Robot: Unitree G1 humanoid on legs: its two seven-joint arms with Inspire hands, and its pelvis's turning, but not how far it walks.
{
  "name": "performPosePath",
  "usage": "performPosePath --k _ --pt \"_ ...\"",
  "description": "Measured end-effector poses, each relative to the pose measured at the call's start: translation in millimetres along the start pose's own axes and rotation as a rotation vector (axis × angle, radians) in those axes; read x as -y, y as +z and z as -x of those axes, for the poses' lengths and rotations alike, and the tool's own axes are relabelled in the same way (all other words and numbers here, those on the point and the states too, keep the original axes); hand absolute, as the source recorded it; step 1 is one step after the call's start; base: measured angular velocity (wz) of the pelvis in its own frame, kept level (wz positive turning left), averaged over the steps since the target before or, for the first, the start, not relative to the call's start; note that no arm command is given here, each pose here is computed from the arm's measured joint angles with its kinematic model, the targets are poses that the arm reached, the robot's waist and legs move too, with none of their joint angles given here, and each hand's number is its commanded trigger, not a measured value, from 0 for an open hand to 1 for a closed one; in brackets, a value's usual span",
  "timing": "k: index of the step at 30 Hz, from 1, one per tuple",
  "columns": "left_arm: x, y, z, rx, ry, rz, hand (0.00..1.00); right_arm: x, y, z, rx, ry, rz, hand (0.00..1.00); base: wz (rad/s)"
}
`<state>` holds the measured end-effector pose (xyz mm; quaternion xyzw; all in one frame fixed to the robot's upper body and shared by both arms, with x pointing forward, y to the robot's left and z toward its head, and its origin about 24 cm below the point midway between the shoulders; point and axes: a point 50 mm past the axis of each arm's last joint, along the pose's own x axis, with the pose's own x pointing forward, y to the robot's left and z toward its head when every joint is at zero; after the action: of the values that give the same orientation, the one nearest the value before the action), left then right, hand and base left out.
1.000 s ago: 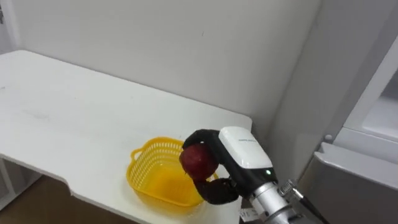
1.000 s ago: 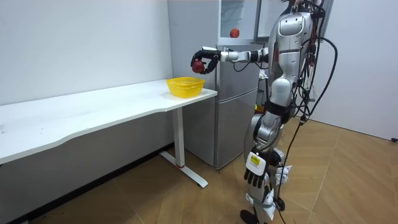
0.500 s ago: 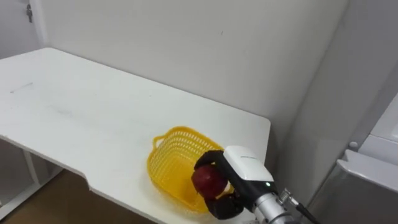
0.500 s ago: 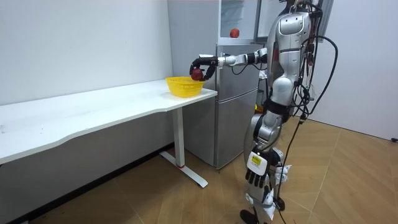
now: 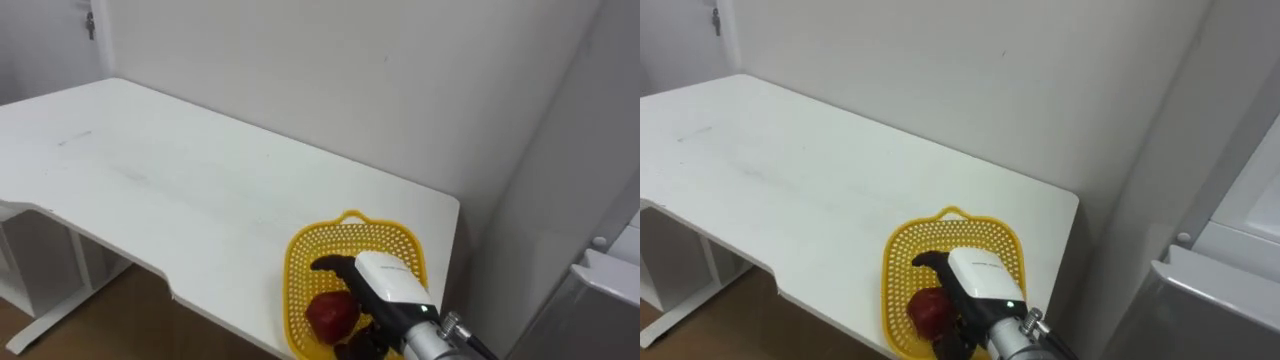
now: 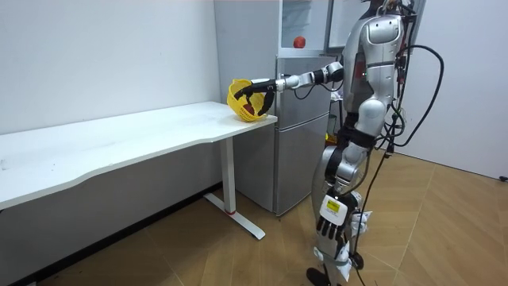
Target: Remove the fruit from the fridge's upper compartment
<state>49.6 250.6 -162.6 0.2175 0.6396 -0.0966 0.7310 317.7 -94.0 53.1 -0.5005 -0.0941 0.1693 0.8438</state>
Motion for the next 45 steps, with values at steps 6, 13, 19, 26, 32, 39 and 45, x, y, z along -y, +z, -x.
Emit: performPosePath --k 6,13,19,26,32,39,45 --pt "0.2 -0.2 0.0 0.000 -0.004 0.000 0.00 -0.4 0.4 -0.2 -0.001 0.000 -0.011 0.00 0.00" --pt "0.4 -0.2 0.0 0.000 -0.008 0.000 0.00 -0.4 0.3 -0.2 -0.003 0.000 -0.026 0.00 0.00" --pt "0.4 -0.2 0.0 0.000 -0.008 0.000 0.00 -0.4 0.3 -0.2 -0.003 0.000 -0.028 0.00 0.00" --pt "1.0 -0.8 0.0 -0.001 -0.009 0.001 0.00 -0.1 0.1 -0.2 -0.004 -0.001 -0.035 0.00 0.00" --pt "2.8 -4.5 0.3 -0.010 -0.013 -0.001 0.00 7.4 -5.8 -0.3 -0.033 -0.036 -0.164 0.00 0.02" --pt "4.3 -10.7 1.0 -0.024 -0.016 0.002 0.00 21.4 -15.3 0.0 -0.067 -0.111 -0.225 0.00 -0.01" --pt "4.8 -10.0 1.4 -0.018 -0.022 -0.009 0.00 41.7 -15.3 -3.9 -0.045 -0.157 -0.207 0.00 0.00"
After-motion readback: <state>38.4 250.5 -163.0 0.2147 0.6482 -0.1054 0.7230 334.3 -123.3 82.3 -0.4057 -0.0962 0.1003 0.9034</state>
